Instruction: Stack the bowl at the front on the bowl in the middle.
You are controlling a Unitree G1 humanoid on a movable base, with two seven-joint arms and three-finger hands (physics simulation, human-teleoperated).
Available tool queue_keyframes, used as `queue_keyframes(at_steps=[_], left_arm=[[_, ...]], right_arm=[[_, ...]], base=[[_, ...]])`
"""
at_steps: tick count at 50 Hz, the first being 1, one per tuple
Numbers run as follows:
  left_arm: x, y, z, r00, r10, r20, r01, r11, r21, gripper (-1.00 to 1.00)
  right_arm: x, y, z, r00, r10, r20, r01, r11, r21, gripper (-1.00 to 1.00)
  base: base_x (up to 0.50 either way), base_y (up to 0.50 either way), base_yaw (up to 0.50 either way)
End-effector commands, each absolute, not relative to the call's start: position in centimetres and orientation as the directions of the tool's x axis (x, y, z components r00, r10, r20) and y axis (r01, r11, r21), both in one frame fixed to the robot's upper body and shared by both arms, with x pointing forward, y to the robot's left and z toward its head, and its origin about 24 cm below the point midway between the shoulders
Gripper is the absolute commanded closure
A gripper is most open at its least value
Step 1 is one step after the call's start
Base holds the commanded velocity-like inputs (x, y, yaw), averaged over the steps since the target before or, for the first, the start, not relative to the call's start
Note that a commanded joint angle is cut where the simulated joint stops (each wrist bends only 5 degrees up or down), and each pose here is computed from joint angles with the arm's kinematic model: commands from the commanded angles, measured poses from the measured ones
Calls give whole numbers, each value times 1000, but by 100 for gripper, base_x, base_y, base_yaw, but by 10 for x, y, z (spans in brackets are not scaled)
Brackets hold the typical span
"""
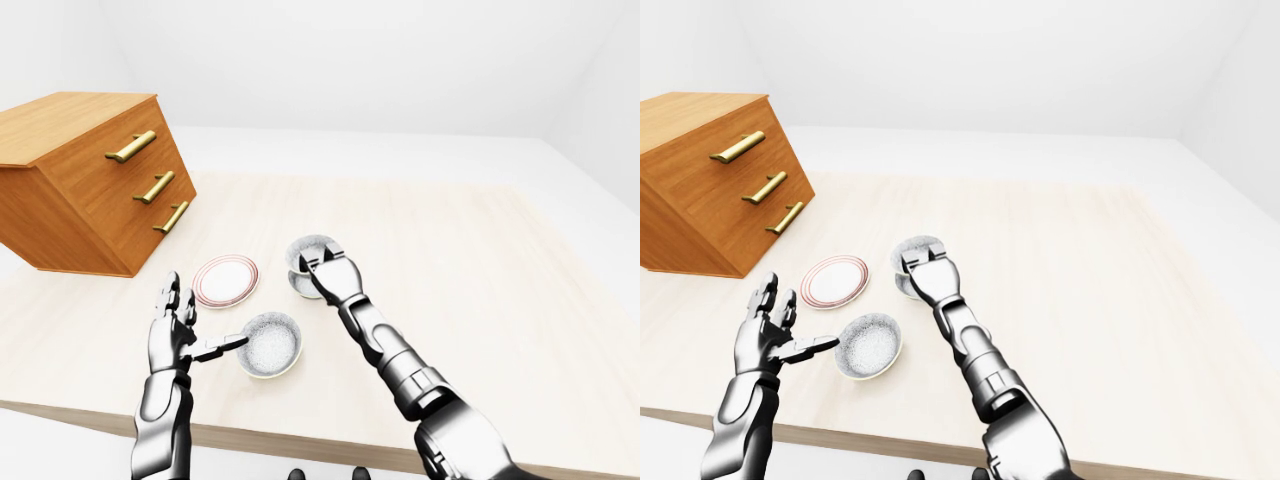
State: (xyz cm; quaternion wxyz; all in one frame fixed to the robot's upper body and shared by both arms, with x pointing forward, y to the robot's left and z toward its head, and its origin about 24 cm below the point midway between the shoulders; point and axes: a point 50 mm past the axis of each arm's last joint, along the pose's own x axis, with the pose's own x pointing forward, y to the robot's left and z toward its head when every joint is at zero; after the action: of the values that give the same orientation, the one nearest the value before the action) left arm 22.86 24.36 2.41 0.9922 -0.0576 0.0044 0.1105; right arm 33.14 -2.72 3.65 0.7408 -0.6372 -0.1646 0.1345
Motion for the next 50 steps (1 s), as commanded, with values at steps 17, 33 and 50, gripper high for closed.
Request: queue_keyframes(at_steps=[17,33,50], left_arm=[[227,245,19,973,225,-44,-228,967,-117,-100],[230,243,18,974,221,-49,-225,967,-115,-100],[232,240,23,976,215,-28,-217,970,-108,-100]], right_arm=[[326,-24,25,892,449,47,27,51,-998,-100],[296,-27,83,882,440,168,96,180,-979,-100],[287,-44,126,873,407,270,166,272,-948,-100]], base=[[0,0,0],[0,0,0],[0,0,0]])
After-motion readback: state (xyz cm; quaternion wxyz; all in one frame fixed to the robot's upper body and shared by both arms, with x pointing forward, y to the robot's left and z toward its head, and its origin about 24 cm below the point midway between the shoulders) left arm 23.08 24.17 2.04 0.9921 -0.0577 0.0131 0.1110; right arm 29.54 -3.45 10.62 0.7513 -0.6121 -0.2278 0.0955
